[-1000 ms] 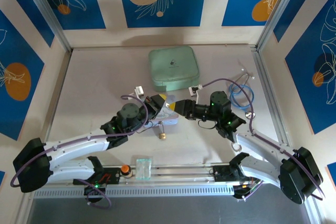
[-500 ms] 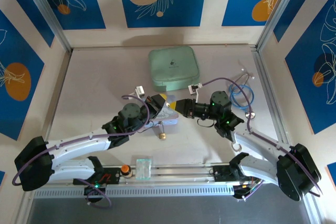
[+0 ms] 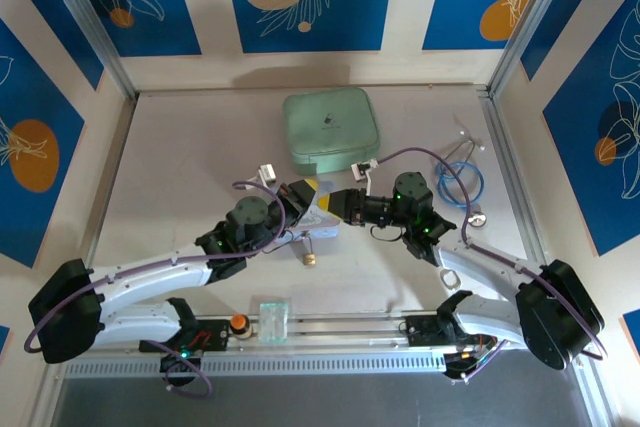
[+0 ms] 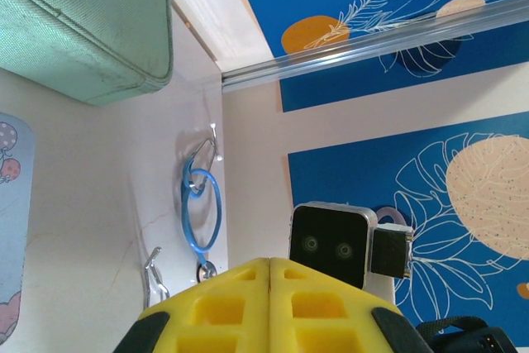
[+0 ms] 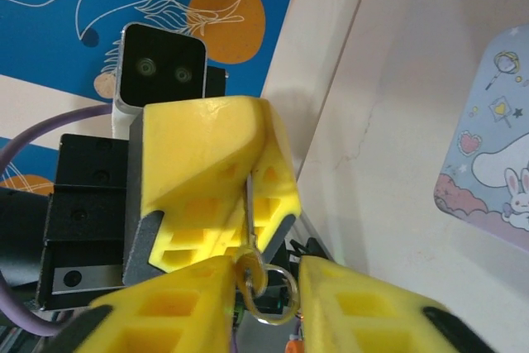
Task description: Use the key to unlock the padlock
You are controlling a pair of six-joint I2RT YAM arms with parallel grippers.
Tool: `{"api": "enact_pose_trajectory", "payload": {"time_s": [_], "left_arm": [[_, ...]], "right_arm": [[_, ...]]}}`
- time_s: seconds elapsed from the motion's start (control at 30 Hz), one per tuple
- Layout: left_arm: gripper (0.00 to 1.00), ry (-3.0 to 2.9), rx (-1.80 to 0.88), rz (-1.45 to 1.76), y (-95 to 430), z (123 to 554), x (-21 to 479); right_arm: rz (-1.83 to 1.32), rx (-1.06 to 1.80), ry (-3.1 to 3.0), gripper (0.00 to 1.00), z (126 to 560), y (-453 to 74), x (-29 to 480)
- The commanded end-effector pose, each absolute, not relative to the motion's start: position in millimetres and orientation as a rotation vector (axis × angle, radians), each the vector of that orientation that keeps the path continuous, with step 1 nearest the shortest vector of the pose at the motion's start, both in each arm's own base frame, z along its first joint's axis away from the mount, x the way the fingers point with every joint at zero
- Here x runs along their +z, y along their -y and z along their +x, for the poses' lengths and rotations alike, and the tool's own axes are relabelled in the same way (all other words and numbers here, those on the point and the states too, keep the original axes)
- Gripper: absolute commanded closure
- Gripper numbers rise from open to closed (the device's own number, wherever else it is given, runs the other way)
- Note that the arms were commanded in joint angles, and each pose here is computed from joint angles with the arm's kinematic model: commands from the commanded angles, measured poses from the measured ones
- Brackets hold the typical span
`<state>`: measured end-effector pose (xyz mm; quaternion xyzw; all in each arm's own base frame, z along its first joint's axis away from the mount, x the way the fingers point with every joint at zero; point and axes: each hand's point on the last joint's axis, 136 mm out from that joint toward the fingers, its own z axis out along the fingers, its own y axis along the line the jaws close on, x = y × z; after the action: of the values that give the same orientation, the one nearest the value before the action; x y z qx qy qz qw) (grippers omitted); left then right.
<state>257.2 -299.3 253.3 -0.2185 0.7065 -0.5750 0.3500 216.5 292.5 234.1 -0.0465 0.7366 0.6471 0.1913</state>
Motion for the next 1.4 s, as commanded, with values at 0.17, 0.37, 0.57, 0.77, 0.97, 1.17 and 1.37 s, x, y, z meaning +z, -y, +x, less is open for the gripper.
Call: {"api": "enact_pose_trajectory", "payload": {"time_s": [0.17, 0.37, 0.57, 0.77, 0.97, 1.17, 1.37], "left_arm": [[1.00, -1.774, -1.562, -0.653, 300, 263, 255], [1.00, -1.791, -1.534, -0.676, 296, 263, 247], [0.75, -1.849, -1.468, -0.651, 296, 263, 242], [0.44, -2.026, -1.211, -0.636, 277, 258, 222], [0.36, -2.143, -1.075, -0.519, 270, 248, 207], [0.42, -2.116, -1.269, -0.415, 302, 244, 209], [0.54, -2.065, -1.365, -0.347, 317, 242, 230]], "right_arm": [[-0.147, 1.846, -2.026, 0.97, 214, -293, 243], [-0.119, 1.814, -2.053, 0.99, 212, -283, 236], [-0.132, 1.787, -2.098, 1.00, 211, -278, 228], [-0.193, 1.752, -2.180, 1.00, 204, -278, 216], [-0.251, 1.662, -2.309, 1.00, 197, -278, 196], [-0.316, 1.708, -2.272, 1.00, 189, -284, 199], [-0.323, 1.764, -2.232, 1.00, 191, -289, 204]]}}
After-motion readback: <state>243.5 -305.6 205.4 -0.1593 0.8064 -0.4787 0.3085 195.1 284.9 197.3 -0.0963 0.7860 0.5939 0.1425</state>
